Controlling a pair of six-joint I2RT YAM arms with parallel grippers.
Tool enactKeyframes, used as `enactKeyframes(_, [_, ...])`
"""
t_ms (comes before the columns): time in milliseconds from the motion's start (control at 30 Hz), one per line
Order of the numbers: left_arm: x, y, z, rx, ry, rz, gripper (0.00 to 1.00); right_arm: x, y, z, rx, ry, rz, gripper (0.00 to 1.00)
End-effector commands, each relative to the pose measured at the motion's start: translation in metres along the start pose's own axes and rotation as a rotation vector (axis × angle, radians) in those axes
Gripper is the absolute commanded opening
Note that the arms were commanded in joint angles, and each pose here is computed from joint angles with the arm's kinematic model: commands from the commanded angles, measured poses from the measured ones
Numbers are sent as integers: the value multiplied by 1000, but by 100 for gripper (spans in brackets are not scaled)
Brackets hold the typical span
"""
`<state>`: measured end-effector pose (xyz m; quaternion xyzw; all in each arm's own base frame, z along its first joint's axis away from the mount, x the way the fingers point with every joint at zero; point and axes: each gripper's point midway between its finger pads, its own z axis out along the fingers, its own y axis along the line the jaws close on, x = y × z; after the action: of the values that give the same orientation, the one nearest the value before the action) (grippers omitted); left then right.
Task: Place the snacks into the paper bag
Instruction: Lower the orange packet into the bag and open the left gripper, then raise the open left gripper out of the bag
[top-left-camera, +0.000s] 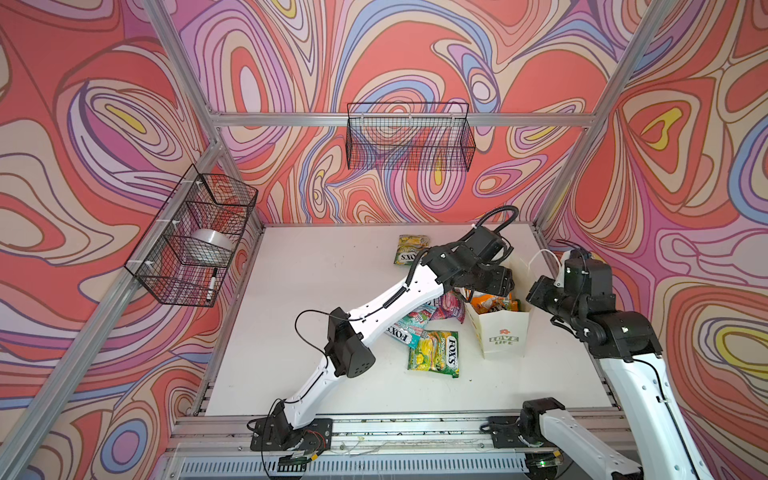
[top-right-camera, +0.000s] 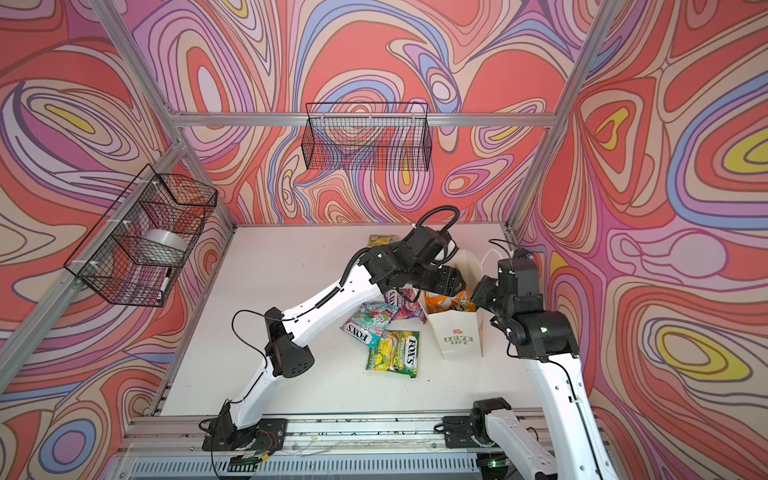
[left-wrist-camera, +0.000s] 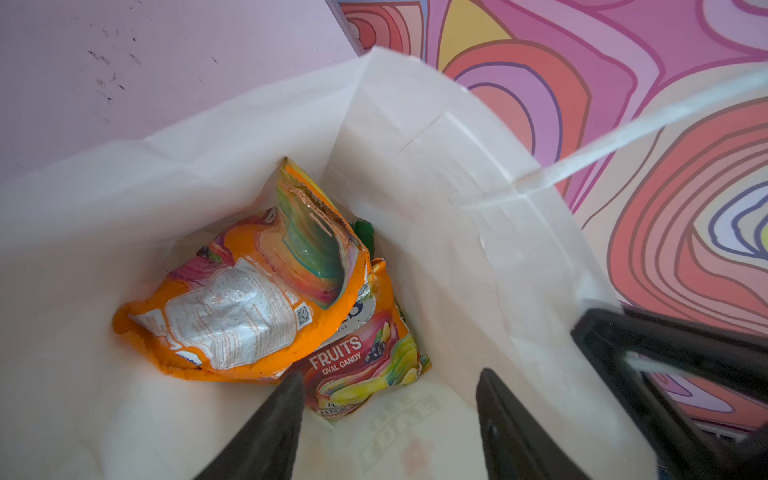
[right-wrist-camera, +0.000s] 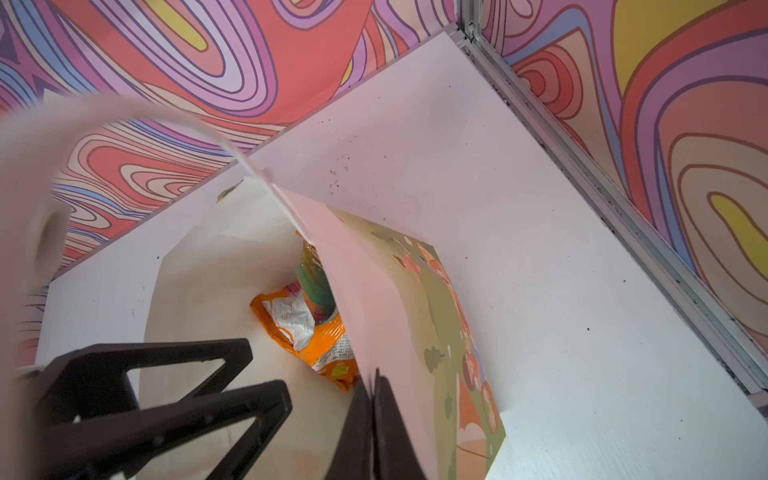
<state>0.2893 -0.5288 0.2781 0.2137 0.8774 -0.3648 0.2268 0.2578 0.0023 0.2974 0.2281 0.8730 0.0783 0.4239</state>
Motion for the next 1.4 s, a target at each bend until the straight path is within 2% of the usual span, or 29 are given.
enactKeyframes(0, [-19, -32, -48, 95, -68, 16, 72, -11, 4, -4, -19, -50, 15, 0])
enactKeyframes(133, [-34, -54, -86, 151, -135, 59, 78, -11, 3, -4, -18, -52, 14, 0])
enactKeyframes(400, [-56, -71, -174, 147, -306, 162, 86, -12, 4, -4, -19, -52, 12, 0])
enactKeyframes(567, [-60, -42, -206, -19, -393, 164, 92, -13, 4, -3, -19, -54, 10, 0])
enactKeyframes(667, [-55, -8, -211, -188, -394, 125, 97, -13, 4, -3, -18, -55, 7, 0])
enactKeyframes(767, [-40, 19, -201, -302, -338, 91, 100, -13, 3, -2, -12, -54, 3, 0])
enactKeyframes(833, [-27, 31, -191, -337, -286, 68, 100, -13, 2, -2, -7, -53, 1, 0])
enactKeyframes(967, [-5, 37, -159, -306, -182, 14, 100, -11, 2, 0, -7, -48, 3, 0])
enactKeyframes(1100, [4, 43, -128, -307, -122, -25, 94, -10, 3, 1, -13, -45, 5, 0])
enactKeyframes(1167, [3, 46, -116, -318, -112, -34, 87, -10, 3, 0, -14, -48, 9, 0])
enactKeyframes(1267, [0, 53, -99, -341, -89, -65, 71, -9, 1, -3, -9, -50, 6, 0])
enactKeyframes(1367, [0, 57, -91, -351, -82, -91, 39, -10, -1, -8, -5, -59, 3, 0])
